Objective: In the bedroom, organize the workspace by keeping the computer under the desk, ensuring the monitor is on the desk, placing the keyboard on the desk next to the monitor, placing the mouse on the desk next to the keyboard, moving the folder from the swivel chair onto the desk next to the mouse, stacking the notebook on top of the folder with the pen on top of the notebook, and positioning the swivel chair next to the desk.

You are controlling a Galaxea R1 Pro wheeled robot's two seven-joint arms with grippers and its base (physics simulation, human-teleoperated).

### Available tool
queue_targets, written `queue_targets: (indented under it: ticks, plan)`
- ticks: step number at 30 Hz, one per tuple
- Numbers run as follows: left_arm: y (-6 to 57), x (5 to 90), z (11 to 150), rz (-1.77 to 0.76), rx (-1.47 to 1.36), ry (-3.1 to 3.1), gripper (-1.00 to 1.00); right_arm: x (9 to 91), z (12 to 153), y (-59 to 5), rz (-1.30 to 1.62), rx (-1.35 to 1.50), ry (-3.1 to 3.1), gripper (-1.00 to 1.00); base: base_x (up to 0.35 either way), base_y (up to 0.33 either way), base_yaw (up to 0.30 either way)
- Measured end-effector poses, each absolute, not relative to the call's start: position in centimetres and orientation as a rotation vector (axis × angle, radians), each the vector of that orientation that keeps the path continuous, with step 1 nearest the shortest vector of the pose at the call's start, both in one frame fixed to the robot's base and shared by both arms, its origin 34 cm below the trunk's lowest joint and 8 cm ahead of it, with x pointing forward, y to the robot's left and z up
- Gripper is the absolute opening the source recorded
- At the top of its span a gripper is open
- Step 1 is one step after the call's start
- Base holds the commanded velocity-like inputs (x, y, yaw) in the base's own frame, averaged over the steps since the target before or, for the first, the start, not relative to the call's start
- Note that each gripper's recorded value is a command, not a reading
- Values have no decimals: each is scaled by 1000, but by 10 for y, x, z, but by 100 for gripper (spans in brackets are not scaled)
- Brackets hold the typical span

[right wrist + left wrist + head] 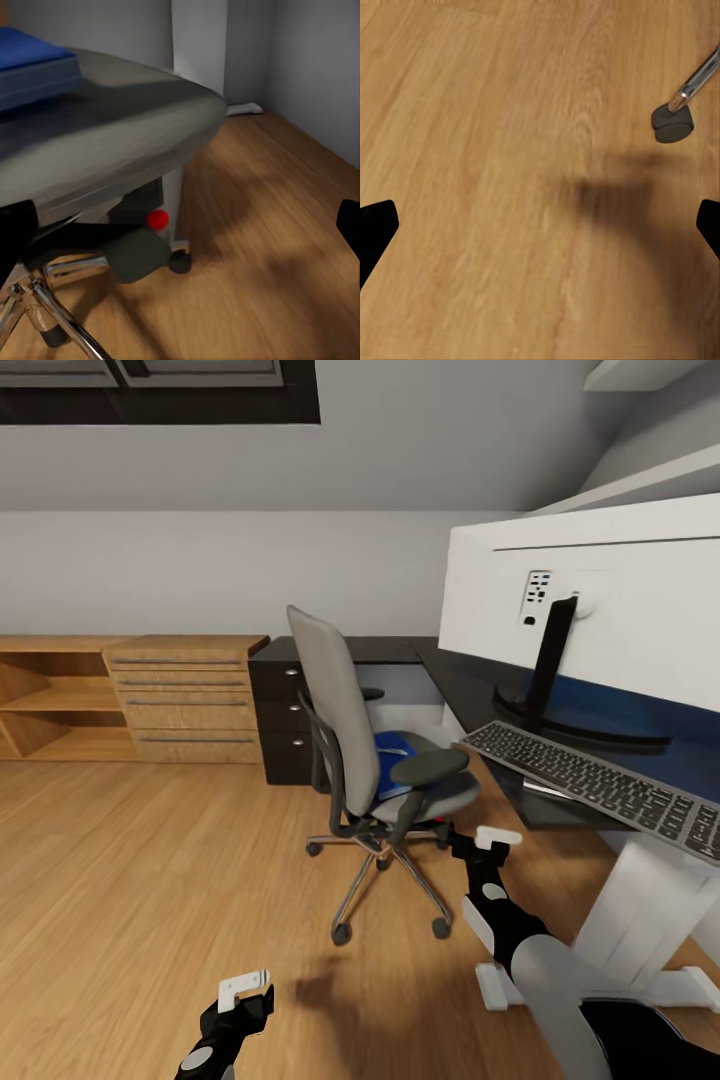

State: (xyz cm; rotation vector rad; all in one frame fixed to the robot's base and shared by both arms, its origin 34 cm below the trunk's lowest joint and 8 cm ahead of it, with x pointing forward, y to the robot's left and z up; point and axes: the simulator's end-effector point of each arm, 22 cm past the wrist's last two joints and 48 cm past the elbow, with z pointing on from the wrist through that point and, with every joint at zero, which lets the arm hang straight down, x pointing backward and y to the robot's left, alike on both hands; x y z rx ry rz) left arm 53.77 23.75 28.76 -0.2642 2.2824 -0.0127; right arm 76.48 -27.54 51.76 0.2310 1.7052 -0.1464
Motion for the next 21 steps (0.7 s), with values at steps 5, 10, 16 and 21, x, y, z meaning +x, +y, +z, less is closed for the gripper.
queue_targets:
  ticks: [5,10,16,21]
  plan:
    - [238,538,288,-13,-264,2282,100,765,518,-275,-146,231,1705,100,183,0,0]
    - [237,538,288,-13,-264,2282,100,765,517,-275,-146,231,1705,100,60,0,0]
    - [237,538,288,-19,-260,2280,100,765,518,-275,-146,230,1704,100,168,0,0]
    - [236,538,288,-26,-257,2281,100,765,518,-275,-147,230,1705,100,174,0,0]
